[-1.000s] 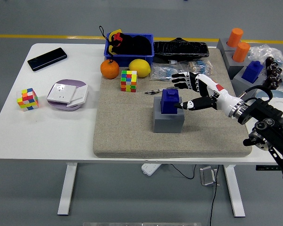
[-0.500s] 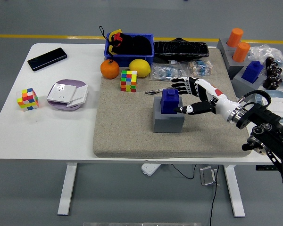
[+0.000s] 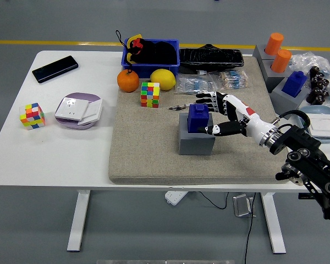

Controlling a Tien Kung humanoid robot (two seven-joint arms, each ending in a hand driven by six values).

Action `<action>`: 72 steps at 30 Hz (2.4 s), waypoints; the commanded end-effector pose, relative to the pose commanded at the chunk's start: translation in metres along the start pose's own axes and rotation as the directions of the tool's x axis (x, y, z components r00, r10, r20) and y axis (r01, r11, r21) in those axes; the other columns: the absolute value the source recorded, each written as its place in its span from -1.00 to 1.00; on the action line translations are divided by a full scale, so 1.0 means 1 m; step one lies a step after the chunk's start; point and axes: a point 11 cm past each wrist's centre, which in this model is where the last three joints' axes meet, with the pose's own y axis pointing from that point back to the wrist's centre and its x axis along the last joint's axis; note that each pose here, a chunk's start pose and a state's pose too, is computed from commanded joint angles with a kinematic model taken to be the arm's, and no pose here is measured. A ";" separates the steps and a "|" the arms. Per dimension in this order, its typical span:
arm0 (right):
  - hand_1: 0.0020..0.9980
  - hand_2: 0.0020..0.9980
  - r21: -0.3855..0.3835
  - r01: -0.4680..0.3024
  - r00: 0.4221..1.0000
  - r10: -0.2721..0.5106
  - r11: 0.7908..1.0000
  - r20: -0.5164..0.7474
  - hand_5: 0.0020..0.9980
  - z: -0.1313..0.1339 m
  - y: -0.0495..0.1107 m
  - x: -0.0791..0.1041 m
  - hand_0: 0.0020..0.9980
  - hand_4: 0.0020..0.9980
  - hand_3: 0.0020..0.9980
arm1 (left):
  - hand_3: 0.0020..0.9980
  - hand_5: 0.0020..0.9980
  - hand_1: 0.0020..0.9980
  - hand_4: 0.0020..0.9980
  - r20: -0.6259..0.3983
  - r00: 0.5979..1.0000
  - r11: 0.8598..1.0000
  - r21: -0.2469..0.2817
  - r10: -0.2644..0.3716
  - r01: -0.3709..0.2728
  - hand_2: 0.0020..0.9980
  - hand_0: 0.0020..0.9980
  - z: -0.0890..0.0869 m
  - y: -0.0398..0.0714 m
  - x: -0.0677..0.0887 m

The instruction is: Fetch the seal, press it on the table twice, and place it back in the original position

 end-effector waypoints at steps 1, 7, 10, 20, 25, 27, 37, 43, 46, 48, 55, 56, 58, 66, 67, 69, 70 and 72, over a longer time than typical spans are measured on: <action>0.51 0.55 0.003 0.001 1.000 -0.001 1.000 0.002 -1.00 0.000 0.000 -0.001 0.54 0.92 0.59 | 0.50 -0.46 0.38 0.33 0.000 1.000 1.000 -0.001 0.000 0.000 0.35 0.44 0.000 0.000 0.000; 0.45 0.51 0.020 -0.015 1.000 0.014 1.000 0.005 -1.00 -0.001 -0.002 -0.003 0.49 0.88 0.57 | 0.50 -0.47 0.38 0.34 0.000 1.000 1.000 -0.005 -0.003 0.003 0.36 0.44 0.002 0.000 -0.001; 0.45 0.51 0.024 -0.022 1.000 0.022 0.999 -0.002 -1.00 -0.001 -0.004 -0.004 0.49 0.88 0.57 | 0.50 -0.47 0.38 0.34 0.000 1.000 1.000 -0.006 -0.003 0.003 0.36 0.44 0.003 0.000 -0.001; 0.34 0.37 0.015 -0.010 1.000 0.010 1.000 -0.011 -1.00 0.004 -0.003 -0.009 0.40 0.78 0.45 | 0.50 -0.47 0.38 0.34 -0.003 1.000 1.000 -0.003 -0.010 0.010 0.36 0.44 0.001 0.000 -0.003; 0.17 0.25 0.021 -0.021 1.000 0.021 1.000 -0.016 -1.00 0.006 -0.003 -0.009 0.34 0.65 0.35 | 0.50 -0.47 0.38 0.35 -0.005 1.000 1.000 -0.005 -0.011 0.011 0.36 0.44 0.001 0.000 -0.003; 0.17 0.25 0.026 -0.030 0.999 0.030 0.999 -0.015 -1.00 0.006 -0.004 -0.008 0.34 0.65 0.35 | 0.50 -0.47 0.38 0.35 -0.004 1.000 1.000 -0.007 -0.012 0.012 0.36 0.44 0.002 0.000 -0.003; -0.12 -0.12 0.032 -0.055 0.998 0.056 0.998 -0.012 -1.00 0.009 -0.005 -0.008 0.17 0.38 -0.04 | 0.50 -0.47 0.38 0.35 -0.004 1.000 1.000 -0.006 -0.015 0.015 0.36 0.44 0.002 0.000 -0.004; -0.19 -0.17 0.036 -0.048 0.999 0.048 0.998 -0.011 -1.00 0.009 -0.005 -0.011 0.11 0.34 -0.14 | 0.50 -0.47 0.38 0.35 -0.004 1.000 1.000 -0.006 -0.017 0.017 0.36 0.44 0.002 0.000 -0.004; -0.19 -0.17 0.040 -0.045 0.999 0.046 0.998 -0.010 -1.00 0.008 -0.006 -0.013 0.11 0.34 -0.14 | 0.50 -0.47 0.38 0.35 -0.005 1.000 1.000 -0.007 -0.018 0.018 0.36 0.44 0.002 0.000 -0.004; -0.19 -0.17 0.044 -0.046 0.999 0.046 0.998 -0.009 -1.00 0.007 -0.006 -0.013 0.11 0.34 -0.14 | 0.50 -0.47 0.38 0.35 -0.005 1.000 1.000 -0.007 -0.019 0.019 0.36 0.44 0.002 0.000 -0.005; -0.18 -0.17 0.072 -0.046 0.999 0.047 0.996 -0.009 -1.00 -0.003 -0.007 -0.011 0.11 0.31 -0.14 | 0.50 -0.48 0.38 0.36 -0.004 1.000 1.000 -0.008 -0.020 0.020 0.36 0.44 0.002 0.000 -0.005; -0.18 -0.17 0.077 -0.045 0.999 0.046 0.996 -0.010 -1.00 -0.006 -0.008 -0.011 0.11 0.31 -0.14 | 0.50 -0.48 0.38 0.36 -0.005 1.000 1.000 -0.008 -0.020 0.020 0.36 0.44 0.002 0.000 -0.004; -0.18 -0.17 0.093 -0.044 0.999 0.045 0.995 -0.016 -1.00 -0.012 -0.008 -0.010 0.11 0.31 -0.14 | 0.50 -0.48 0.38 0.36 -0.005 1.000 1.000 -0.008 -0.020 0.019 0.36 0.44 0.003 0.000 -0.004; -0.19 -0.17 0.157 -0.038 0.997 0.047 0.987 -0.053 -1.00 -0.044 -0.008 0.006 0.12 0.32 -0.13 | 0.50 -0.48 0.38 0.36 -0.008 1.000 1.000 -0.010 -0.020 0.020 0.36 0.44 0.004 0.000 -0.004; -0.19 -0.17 0.169 -0.040 0.996 0.052 0.985 -0.067 -1.00 -0.050 -0.006 0.011 0.13 0.32 -0.14 | 0.50 -0.48 0.38 0.36 -0.008 1.000 1.000 -0.010 -0.019 0.019 0.36 0.45 0.004 0.000 -0.004; -0.19 -0.17 0.180 -0.047 0.995 0.062 0.983 -0.079 -1.00 -0.056 -0.003 0.019 0.13 0.32 -0.14 | 0.50 -0.48 0.38 0.36 -0.011 1.000 1.000 -0.011 -0.018 0.018 0.36 0.45 0.004 0.000 -0.003; -0.19 -0.17 0.184 -0.058 0.993 0.075 0.981 -0.088 -1.00 -0.058 0.000 0.025 0.13 0.32 -0.14 | 0.50 -0.48 0.38 0.36 -0.011 1.000 1.000 -0.010 -0.017 0.017 0.36 0.45 0.003 0.000 -0.002; -0.19 -0.17 0.186 -0.079 0.990 0.098 0.979 -0.098 -1.00 -0.060 0.004 0.036 0.13 0.32 -0.14 | 0.50 -0.48 0.38 0.36 -0.011 1.000 1.000 -0.009 -0.017 0.017 0.36 0.45 0.003 0.000 -0.003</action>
